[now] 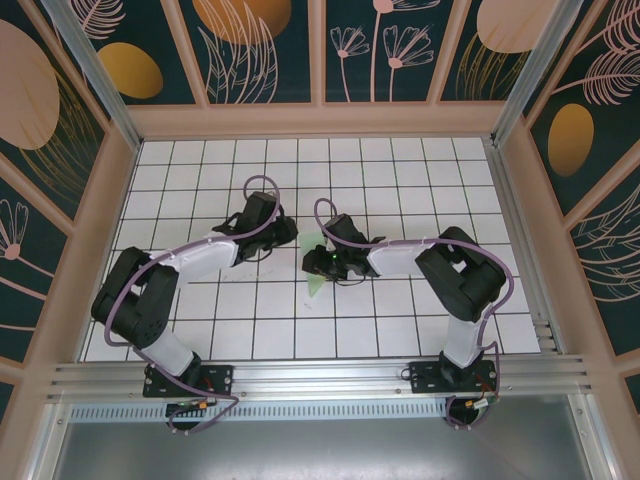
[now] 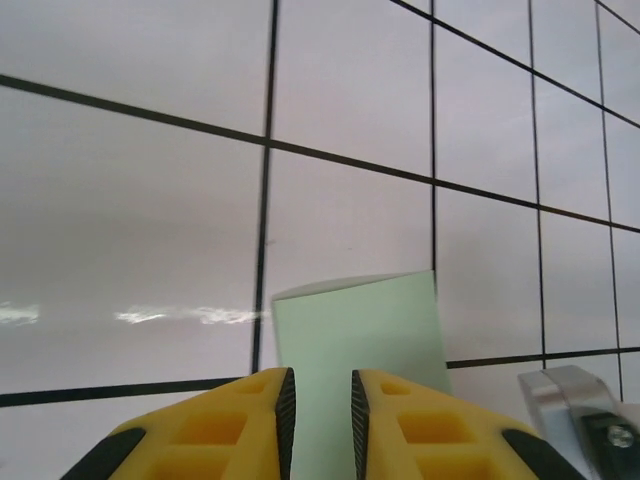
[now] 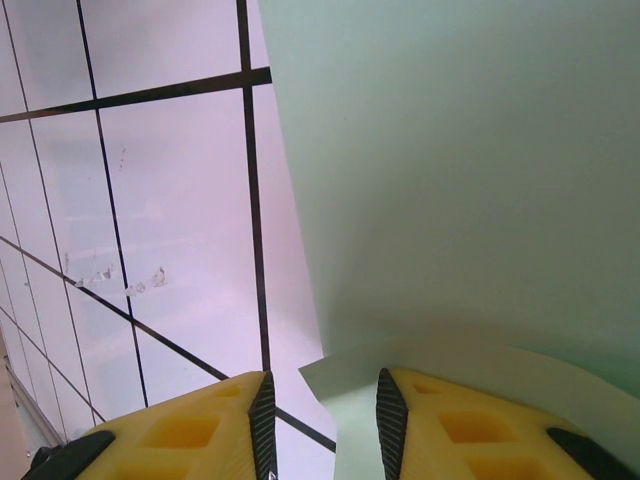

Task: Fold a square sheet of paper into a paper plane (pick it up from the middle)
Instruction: Third fold the triangle at the center of the table.

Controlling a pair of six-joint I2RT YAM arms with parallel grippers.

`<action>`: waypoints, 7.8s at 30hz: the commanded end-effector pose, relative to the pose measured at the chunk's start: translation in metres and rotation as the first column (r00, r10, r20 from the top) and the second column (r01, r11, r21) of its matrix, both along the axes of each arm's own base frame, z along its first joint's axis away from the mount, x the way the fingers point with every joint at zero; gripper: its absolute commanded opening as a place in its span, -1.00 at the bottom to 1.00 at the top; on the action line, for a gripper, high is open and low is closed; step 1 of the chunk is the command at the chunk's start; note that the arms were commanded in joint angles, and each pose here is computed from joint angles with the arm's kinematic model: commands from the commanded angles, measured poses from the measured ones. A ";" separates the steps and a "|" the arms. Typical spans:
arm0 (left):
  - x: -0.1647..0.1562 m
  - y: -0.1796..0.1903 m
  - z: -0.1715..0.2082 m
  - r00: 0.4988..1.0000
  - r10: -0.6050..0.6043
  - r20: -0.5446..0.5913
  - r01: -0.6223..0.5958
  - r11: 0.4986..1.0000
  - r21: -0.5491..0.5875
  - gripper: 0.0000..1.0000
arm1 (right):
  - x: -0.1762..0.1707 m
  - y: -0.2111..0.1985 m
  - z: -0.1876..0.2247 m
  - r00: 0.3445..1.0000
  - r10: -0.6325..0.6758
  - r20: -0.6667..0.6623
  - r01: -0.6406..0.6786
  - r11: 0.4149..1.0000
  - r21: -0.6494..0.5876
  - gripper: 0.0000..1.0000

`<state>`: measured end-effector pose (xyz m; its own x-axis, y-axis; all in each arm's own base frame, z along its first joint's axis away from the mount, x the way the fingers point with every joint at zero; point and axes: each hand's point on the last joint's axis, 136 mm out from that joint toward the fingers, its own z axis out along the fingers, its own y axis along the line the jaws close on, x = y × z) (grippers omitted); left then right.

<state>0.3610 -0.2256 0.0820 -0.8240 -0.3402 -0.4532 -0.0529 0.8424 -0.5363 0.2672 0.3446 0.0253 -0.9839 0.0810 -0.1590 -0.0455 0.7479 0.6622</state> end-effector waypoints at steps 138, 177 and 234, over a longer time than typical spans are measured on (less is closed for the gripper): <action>-0.081 -0.019 -0.106 0.955 -0.124 -0.269 0.134 0.991 0.017 -1.00 | -0.066 0.003 0.021 0.975 0.210 0.069 -0.216 0.971 0.101 -0.90; -0.079 -0.018 -0.106 0.956 -0.116 -0.268 0.128 0.991 0.027 -1.00 | -0.064 0.002 0.018 0.975 0.215 0.050 -0.217 0.976 0.022 -0.91; -0.076 -0.022 -0.104 0.956 -0.130 -0.264 0.141 0.990 0.024 -1.00 | 0.001 -0.047 -0.008 0.998 -0.017 0.057 0.023 0.994 -0.110 -0.97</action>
